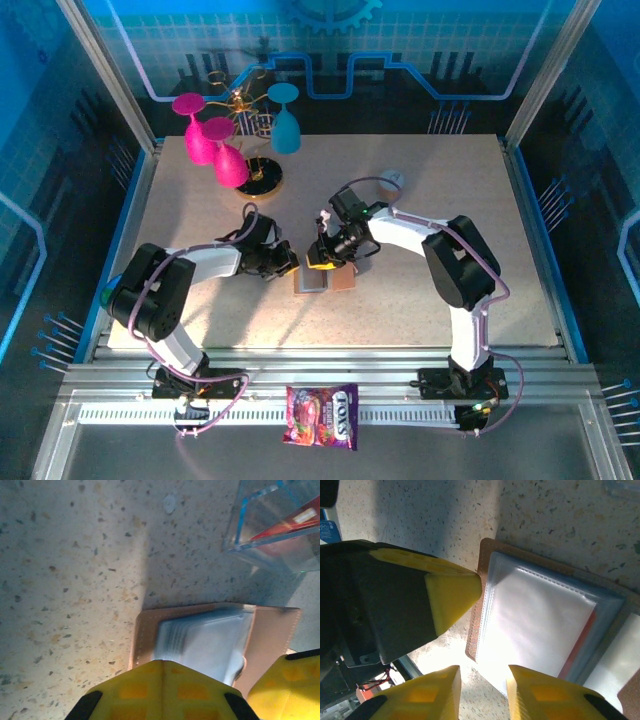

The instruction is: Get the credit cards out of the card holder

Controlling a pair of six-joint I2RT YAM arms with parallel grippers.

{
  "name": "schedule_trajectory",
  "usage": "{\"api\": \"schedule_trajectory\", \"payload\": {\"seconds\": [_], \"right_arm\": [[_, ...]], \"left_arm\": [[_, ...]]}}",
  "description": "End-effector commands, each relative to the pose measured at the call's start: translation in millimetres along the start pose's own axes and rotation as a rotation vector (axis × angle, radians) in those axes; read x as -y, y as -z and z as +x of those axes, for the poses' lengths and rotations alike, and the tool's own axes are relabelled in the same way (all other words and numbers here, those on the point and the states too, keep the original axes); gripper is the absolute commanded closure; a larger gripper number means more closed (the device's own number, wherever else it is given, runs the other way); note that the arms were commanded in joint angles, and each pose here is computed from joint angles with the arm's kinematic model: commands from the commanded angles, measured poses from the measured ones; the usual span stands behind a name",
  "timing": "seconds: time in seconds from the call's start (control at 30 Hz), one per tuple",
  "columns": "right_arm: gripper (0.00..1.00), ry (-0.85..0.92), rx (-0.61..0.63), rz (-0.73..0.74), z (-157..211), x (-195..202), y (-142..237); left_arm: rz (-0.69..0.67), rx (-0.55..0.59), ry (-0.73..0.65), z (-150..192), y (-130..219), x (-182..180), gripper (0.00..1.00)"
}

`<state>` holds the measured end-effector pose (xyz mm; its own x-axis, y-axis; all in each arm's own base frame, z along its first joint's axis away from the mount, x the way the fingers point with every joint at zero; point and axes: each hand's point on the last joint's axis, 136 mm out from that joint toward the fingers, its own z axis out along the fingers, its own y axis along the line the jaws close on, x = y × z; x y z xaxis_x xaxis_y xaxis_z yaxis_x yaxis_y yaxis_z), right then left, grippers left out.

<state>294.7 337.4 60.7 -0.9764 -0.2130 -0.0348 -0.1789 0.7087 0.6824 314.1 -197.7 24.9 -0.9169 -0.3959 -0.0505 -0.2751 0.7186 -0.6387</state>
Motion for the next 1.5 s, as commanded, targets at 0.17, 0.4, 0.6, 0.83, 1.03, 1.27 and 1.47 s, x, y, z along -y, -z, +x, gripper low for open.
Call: {"api": "schedule_trajectory", "payload": {"seconds": [0.17,0.4,0.6,0.83,1.03,1.27,1.47], "right_arm": [[0.62,-0.035,-0.06,0.045,15,14,-14],[0.59,-0.049,-0.077,0.086,19,24,-16],[0.59,-0.056,-0.073,0.114,22,28,-16],[0.59,-0.074,-0.053,0.131,22,35,-12],[0.6,-0.091,-0.037,0.112,22,37,-9],[0.6,-0.113,-0.002,0.053,20,37,-5],[0.61,-0.131,0.018,0.012,17,38,-4]], "left_arm": [[-0.04,-0.066,0.017,10,-8,-7,0.98],[-0.06,-0.067,0.017,8,-10,-11,0.98],[-0.069,-0.07,0.009,6,-11,-11,0.98],[-0.094,-0.078,0.007,6,-11,-13,0.98],[-0.099,-0.077,0.003,4,-10,-12,0.98],[-0.065,-0.049,-0.006,-1,2,4,0.96],[-0.001,-0.039,-0.001,-1,14,28,0.85]]}}
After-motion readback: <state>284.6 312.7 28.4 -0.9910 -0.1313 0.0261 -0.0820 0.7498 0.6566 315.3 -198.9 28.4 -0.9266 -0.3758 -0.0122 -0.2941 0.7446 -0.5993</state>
